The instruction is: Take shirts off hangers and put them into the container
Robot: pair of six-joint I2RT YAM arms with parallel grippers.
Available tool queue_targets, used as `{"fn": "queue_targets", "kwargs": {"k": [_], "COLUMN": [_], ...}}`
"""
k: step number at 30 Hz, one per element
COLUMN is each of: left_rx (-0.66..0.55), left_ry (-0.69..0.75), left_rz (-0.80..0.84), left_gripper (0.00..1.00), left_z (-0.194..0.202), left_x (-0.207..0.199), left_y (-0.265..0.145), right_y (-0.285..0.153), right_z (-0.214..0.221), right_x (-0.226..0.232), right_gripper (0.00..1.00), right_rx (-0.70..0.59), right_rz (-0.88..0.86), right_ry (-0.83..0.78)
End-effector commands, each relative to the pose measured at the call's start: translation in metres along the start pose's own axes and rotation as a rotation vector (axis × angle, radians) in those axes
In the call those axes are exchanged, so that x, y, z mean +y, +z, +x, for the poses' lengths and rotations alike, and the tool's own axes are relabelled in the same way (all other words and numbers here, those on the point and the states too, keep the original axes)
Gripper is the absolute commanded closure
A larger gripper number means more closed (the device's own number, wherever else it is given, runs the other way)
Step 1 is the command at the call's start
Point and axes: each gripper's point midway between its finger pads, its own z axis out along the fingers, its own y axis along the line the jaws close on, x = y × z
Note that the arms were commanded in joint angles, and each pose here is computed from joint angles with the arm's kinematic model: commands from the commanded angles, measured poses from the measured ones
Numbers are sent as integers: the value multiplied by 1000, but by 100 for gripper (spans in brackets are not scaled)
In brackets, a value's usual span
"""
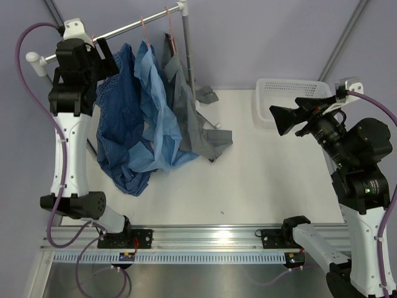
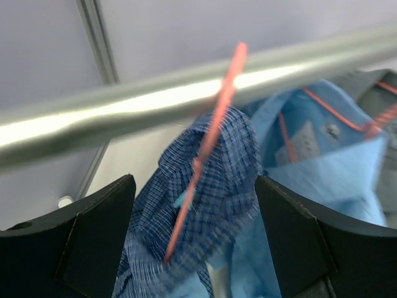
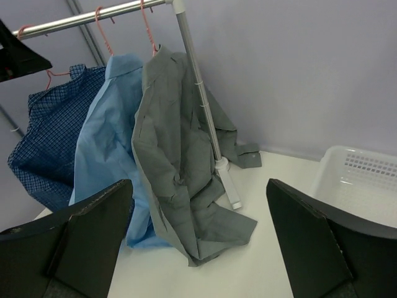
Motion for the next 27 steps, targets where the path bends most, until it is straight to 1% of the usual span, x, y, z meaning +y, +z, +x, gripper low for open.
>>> {"fn": "queue_targets", "kwargs": {"k": [1, 2, 5, 7, 8, 11, 12, 14, 15, 18, 19, 21, 22, 23, 25, 27], "left_rx": [-55, -45, 2, 26, 49, 89, 95, 98, 106, 114, 112, 81, 64, 44, -17, -57], "left_ry": [13, 34, 81, 98, 105, 100, 97, 85, 85, 79, 75, 64, 61, 61, 58, 56], "left_rz": [-56, -67, -82, -67, -50, 5, 12, 28, 31, 53, 58, 87, 94, 113, 133, 157], "left_gripper": [18, 21, 23, 25, 30, 40, 47, 53, 59, 70, 79, 89, 96, 100, 100, 100], "left_z": [-20, -17, 1, 10, 19, 35, 37, 38, 42, 45, 44, 32, 24, 16, -7, -22], "left_x": [17, 19, 23, 21, 19, 10, 9, 8, 7, 4, 3, -3, -4, -7, -11, -15], "left_y": [11, 15, 26, 29, 32, 33, 33, 28, 28, 25, 24, 16, 12, 7, -5, -17], "right_y": [-5, -7, -10, -10, -11, -9, -8, -8, -7, -7, -7, -7, -7, -7, -7, -7], "right_z": [13, 14, 18, 21, 22, 27, 30, 31, 32, 34, 34, 36, 36, 35, 37, 38], "right_x": [16, 16, 13, 12, 12, 8, 7, 7, 8, 8, 8, 8, 9, 10, 11, 11], "right_gripper": [1, 1, 1, 1, 1, 0, 1, 1, 1, 0, 1, 1, 0, 0, 1, 1], "right_rx": [51, 51, 54, 59, 58, 68, 75, 77, 78, 79, 79, 84, 84, 83, 87, 89], "right_rz": [-81, -81, -68, -65, -62, -52, -49, -52, -55, -59, -61, -61, -67, -69, -76, -77], "right_ry": [28, 25, 19, 18, 15, 12, 14, 15, 15, 18, 18, 24, 26, 27, 28, 29]}}
